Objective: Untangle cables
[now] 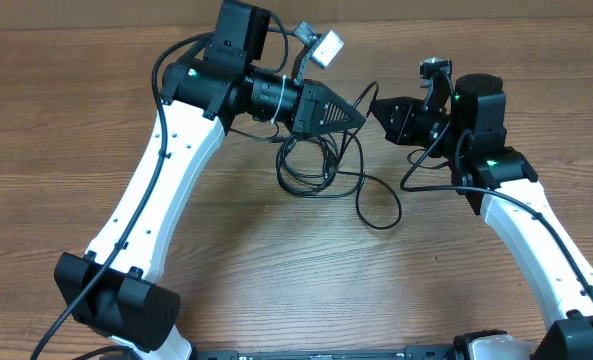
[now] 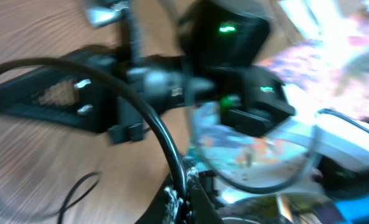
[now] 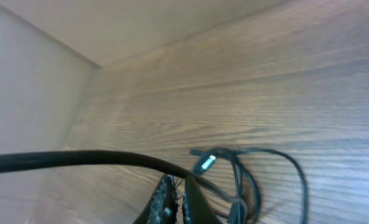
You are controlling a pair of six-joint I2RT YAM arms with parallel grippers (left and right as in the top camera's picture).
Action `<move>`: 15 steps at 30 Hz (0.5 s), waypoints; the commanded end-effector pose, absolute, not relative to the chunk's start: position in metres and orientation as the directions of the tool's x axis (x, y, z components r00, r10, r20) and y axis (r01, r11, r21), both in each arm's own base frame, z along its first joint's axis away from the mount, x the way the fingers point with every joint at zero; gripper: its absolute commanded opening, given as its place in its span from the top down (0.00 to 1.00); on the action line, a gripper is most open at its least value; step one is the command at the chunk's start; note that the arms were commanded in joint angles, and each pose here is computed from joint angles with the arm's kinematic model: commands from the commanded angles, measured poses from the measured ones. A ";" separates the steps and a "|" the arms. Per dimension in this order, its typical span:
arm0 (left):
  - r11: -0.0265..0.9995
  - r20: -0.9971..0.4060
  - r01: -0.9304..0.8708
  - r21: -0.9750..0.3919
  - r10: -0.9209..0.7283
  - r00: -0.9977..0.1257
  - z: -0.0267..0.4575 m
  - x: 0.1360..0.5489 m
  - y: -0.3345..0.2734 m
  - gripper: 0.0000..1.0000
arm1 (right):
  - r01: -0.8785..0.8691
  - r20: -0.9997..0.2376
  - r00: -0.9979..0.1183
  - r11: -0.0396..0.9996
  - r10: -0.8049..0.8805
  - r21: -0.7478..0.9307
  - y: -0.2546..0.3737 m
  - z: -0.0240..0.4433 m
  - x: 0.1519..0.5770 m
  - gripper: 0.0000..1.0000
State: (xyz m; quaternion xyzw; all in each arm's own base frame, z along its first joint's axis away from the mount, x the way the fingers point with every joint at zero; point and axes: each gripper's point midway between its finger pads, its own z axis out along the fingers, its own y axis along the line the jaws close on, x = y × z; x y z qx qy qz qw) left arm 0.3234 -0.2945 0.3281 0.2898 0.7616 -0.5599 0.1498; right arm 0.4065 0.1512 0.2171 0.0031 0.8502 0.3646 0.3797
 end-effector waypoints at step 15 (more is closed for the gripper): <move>0.491 -0.538 0.629 -0.602 0.332 -0.774 0.295 0.332 -0.253 0.96 | -0.307 -0.657 -0.753 0.868 0.029 0.390 0.129 0.214 0.383 0.42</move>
